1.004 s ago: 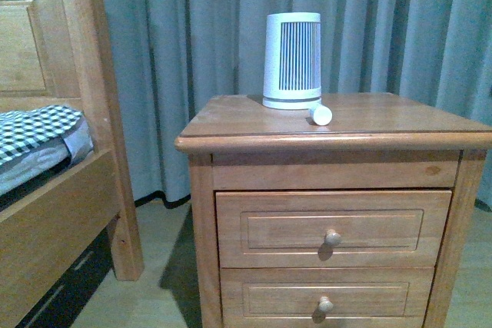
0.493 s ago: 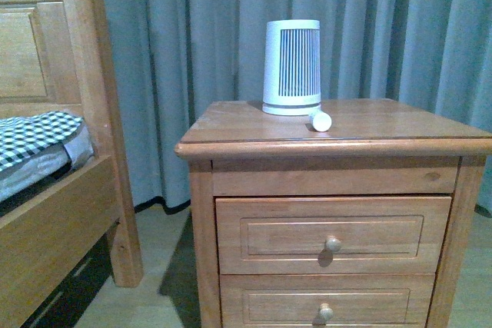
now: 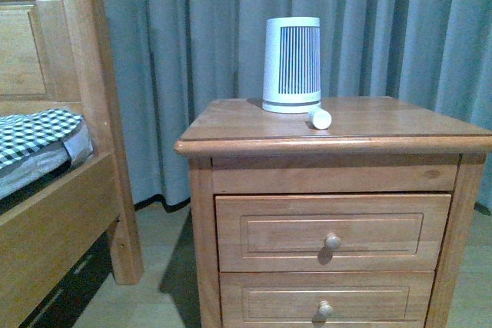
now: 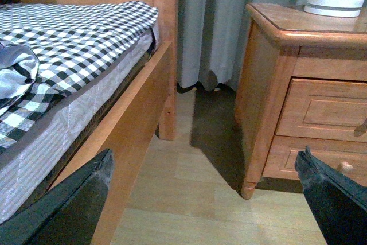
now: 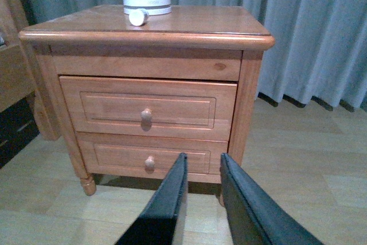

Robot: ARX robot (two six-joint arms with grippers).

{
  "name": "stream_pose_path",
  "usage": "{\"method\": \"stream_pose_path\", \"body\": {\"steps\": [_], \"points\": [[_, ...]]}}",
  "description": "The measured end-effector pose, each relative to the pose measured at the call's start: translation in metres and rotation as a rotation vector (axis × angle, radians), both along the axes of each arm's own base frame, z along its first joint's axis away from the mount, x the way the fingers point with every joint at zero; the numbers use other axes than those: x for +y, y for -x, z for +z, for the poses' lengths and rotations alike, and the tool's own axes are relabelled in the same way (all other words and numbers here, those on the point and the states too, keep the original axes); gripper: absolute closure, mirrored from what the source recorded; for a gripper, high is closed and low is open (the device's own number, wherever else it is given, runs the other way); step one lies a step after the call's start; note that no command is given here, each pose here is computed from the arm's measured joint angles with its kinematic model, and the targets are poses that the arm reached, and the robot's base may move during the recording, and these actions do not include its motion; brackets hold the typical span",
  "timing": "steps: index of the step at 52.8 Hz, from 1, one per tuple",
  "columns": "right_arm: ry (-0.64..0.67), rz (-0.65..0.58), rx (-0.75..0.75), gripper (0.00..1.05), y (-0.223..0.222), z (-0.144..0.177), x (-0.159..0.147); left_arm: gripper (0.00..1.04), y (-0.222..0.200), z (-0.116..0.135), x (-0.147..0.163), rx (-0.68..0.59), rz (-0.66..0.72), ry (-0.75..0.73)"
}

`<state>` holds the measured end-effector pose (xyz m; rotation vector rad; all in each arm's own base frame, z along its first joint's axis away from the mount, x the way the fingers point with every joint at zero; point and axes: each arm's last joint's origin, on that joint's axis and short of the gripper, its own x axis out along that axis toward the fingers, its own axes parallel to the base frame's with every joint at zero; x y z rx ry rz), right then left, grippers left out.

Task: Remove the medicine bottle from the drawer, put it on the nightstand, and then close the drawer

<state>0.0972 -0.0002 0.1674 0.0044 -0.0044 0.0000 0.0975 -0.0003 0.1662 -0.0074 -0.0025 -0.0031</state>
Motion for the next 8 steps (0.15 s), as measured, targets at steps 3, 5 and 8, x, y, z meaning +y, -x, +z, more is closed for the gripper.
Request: {"method": "stream_pose_path", "body": {"steps": [3, 5, 8], "points": [[0.000, 0.000, 0.000, 0.60, 0.0000, 0.0000, 0.0000, 0.07, 0.0000, 0.0000, 0.0000, 0.000, 0.000, 0.000], [0.000, 0.000, 0.000, 0.53, 0.0000, 0.0000, 0.0000, 0.07, 0.0000, 0.0000, 0.0000, 0.000, 0.000, 0.000], [0.000, 0.000, 0.000, 0.42, 0.0000, 0.0000, 0.0000, 0.07, 0.0000, 0.0000, 0.0000, 0.000, 0.000, 0.000]]}}
